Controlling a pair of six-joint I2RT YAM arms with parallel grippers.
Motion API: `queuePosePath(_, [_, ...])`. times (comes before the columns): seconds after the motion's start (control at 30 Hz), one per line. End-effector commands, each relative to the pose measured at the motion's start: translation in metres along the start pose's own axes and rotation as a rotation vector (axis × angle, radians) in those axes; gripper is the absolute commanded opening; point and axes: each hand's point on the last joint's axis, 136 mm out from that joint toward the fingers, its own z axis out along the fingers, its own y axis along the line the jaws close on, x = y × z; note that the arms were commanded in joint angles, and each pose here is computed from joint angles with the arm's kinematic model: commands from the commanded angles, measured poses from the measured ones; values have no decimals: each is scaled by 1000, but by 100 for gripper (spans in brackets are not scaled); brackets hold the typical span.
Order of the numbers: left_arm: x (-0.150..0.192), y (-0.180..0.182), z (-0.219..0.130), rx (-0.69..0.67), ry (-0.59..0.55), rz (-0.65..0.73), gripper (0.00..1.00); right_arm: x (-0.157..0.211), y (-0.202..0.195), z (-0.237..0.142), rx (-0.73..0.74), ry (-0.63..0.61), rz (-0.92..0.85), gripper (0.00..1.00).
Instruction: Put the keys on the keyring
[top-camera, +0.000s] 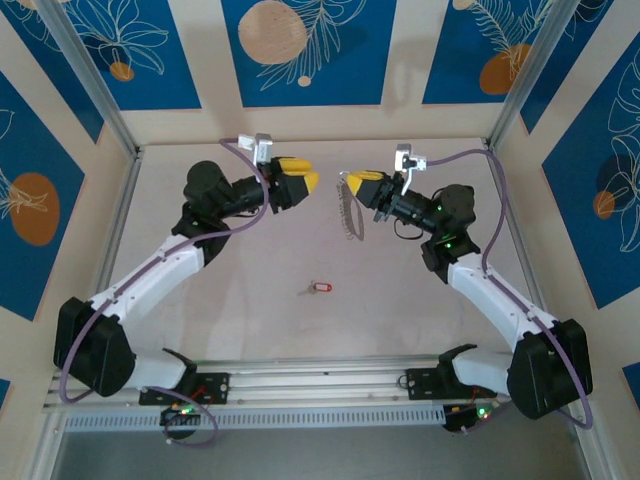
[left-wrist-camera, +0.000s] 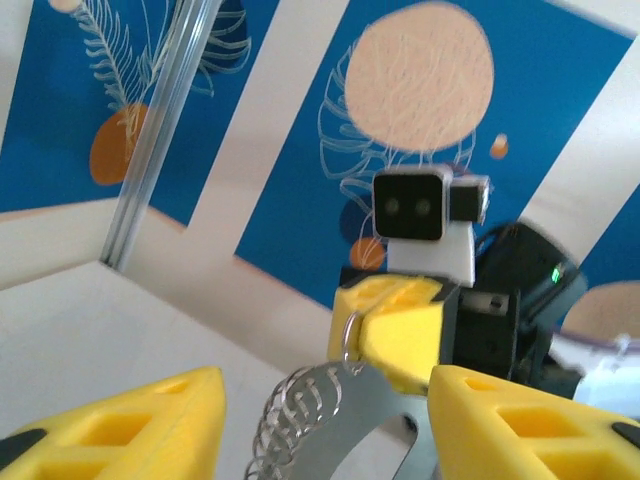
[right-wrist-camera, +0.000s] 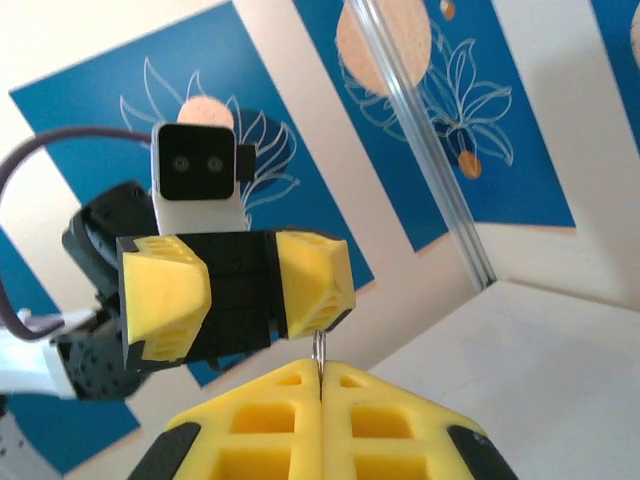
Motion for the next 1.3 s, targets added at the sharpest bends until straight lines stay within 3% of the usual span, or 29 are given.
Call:
queuePosePath(0.0, [-20,-9,2,67,-119,-37,53,-22,10,5,-15,-142,-23,0])
queuePosePath(0.9, [4,-16,18,129,-77,-69,44,-12,8,23,-22,-190,13,0])
queuePosePath(1.27, [8,-18,29,162,-65,-66,35,-8,7,22,-21,-180,17,0])
